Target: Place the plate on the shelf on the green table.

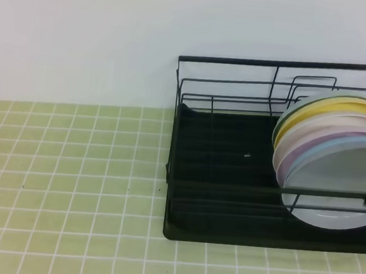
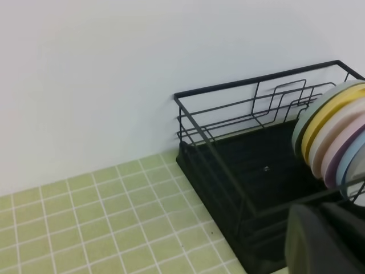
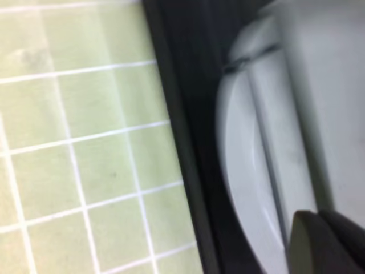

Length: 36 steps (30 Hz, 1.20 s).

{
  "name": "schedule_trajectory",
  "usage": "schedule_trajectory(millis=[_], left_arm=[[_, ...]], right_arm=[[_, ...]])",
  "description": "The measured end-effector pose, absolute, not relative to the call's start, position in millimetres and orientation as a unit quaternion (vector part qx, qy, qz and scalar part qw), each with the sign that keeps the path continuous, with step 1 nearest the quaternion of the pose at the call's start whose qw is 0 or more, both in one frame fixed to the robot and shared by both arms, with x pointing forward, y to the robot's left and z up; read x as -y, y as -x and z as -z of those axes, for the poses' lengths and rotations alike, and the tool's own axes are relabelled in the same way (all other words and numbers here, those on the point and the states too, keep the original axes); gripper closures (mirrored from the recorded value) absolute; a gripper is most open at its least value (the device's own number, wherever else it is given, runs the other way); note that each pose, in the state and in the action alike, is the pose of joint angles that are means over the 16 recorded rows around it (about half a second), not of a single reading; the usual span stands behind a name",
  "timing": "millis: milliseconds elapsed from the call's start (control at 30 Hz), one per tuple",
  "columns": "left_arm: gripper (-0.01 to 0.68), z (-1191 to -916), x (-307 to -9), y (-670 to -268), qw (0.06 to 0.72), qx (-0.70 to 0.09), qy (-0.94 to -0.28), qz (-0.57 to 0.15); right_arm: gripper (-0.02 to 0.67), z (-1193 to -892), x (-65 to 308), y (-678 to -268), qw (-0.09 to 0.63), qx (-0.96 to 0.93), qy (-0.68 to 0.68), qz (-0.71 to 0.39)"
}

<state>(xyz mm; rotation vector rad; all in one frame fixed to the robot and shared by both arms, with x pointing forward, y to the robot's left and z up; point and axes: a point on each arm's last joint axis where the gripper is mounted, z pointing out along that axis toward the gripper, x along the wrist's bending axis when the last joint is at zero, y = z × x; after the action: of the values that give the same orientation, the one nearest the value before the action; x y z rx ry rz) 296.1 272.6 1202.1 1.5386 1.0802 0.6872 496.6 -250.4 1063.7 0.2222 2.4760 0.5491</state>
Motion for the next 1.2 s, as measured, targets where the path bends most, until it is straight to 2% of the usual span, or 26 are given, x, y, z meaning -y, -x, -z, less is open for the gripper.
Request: schedule_trajectory(millis=[267,467,633,833,967,1067,1200], left_arm=[[0.675,-1202.3,-272.5,-296.1,0.540,-0.454,-0.647,-0.289],[0.675,-1203.0,-272.3,-296.2,0.544,-0.452,-0.645,-0.290],[0.675,-1203.6,-272.0,-296.2,0.548,-0.452,-0.642,-0.288],[0.675,-1202.5,-270.2,-296.3,0.554,-0.453,-0.641,-0.277],[0.675,-1195.7,-267.1,-298.0,0.555,-0.456,-0.644,-0.262],[0.675,-1184.7,-263.1,-301.5,0.555,-0.461,-0.648,-0.245],[0.675,-1162.7,-256.6,-309.7,0.558,-0.468,-0.647,-0.225]], right_arm=[[0.647,-1062.2,251.7,-492.1,0.292,-0.932,-0.085,-0.199],[0.650,-1089.9,252.1,-478.9,0.348,-0.901,-0.114,-0.233],[0.650,-1126.3,255.0,-458.7,0.412,-0.832,-0.207,-0.307],[0.651,-1173.7,262.5,-415.6,0.468,-0.706,-0.315,-0.429],[0.651,-1192.6,268.6,-376.2,0.482,-0.621,-0.356,-0.505],[0.651,-1192.6,272.4,-346.2,0.487,-0.583,-0.366,-0.538],[0.651,-1171.5,275.6,-315.1,0.490,-0.569,-0.367,-0.549]])
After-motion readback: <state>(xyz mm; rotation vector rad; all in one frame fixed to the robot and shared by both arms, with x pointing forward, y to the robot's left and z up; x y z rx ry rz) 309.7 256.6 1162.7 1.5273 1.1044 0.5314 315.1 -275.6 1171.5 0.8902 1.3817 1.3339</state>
